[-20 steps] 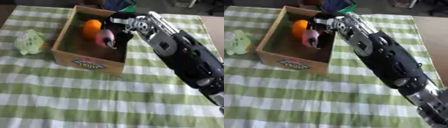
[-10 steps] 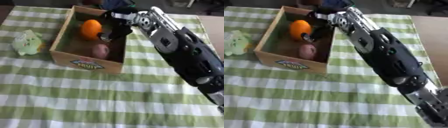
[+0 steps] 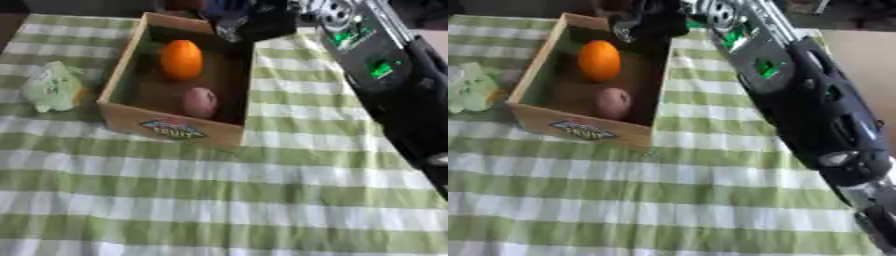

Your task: Pick up objects on the table and place them in the box.

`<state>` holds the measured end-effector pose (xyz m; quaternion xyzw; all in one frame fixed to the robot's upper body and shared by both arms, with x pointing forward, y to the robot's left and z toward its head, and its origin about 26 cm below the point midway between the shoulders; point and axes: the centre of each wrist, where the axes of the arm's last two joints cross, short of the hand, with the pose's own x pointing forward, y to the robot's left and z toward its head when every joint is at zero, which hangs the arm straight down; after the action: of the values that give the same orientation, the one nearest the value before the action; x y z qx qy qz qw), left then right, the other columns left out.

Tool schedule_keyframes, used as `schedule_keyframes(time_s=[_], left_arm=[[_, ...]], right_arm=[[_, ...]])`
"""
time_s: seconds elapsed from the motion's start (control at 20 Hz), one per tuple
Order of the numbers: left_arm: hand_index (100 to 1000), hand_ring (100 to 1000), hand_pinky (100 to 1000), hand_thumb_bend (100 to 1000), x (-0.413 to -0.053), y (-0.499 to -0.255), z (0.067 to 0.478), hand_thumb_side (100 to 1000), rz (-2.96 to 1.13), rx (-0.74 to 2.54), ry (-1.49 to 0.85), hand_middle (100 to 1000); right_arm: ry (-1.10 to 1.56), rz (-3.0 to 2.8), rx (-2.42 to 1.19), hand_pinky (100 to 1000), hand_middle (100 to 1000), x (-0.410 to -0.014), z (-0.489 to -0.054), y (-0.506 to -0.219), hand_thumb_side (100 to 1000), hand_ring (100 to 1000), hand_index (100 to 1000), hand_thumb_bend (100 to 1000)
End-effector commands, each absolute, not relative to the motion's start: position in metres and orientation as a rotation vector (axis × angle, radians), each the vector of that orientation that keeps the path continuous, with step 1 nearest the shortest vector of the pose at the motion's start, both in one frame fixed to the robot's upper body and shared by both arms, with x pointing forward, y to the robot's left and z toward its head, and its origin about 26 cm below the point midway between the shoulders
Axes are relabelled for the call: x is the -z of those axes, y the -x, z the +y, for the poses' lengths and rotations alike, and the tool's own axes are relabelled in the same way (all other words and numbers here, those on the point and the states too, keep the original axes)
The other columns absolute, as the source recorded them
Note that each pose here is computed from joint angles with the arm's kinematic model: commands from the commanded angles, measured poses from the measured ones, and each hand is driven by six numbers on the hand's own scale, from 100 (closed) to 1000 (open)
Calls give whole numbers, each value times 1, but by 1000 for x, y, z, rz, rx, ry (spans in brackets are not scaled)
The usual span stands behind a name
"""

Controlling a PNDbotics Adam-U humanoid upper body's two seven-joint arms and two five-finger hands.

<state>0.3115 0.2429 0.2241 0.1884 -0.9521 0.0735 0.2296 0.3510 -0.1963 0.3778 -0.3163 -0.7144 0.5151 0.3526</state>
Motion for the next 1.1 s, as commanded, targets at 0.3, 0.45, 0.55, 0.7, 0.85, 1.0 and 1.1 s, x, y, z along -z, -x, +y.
schedule_keyframes(time_s=[0.3, 0.45, 0.55, 0.7, 0.85, 1.0, 1.1], left_arm=[[782, 691, 704, 100, -259, -308, 262, 785, -2691, -92, -700, 727], [797, 693, 705, 100, -273, -307, 267, 784, -2703, -30, -785, 732], [820, 697, 708, 100, -284, -306, 272, 787, -2695, 45, -879, 741], [848, 703, 709, 100, -298, -303, 277, 802, -2642, 179, -1025, 755], [866, 715, 716, 100, -311, -300, 281, 833, -2557, 329, -1144, 769], [882, 736, 735, 100, -321, -298, 283, 861, -2452, 495, -1235, 786], [889, 749, 751, 100, -328, -298, 285, 901, -2360, 615, -1295, 793]], right_arm=[[888, -2227, -985, 755, 705, -391, -243, -284, 636, 800, 924, 100], [845, -2337, -837, 749, 700, -380, -257, -286, 622, 792, 908, 100], [795, -2415, -728, 744, 697, -372, -266, -288, 654, 787, 887, 100], [715, -2500, -585, 739, 700, -359, -275, -290, 686, 784, 880, 100], [646, -2545, -479, 736, 695, -345, -282, -293, 693, 779, 871, 100], [616, -2564, -402, 736, 689, -334, -289, -294, 677, 779, 862, 100], [616, -2576, -370, 733, 685, -330, -292, -294, 667, 777, 859, 100]])
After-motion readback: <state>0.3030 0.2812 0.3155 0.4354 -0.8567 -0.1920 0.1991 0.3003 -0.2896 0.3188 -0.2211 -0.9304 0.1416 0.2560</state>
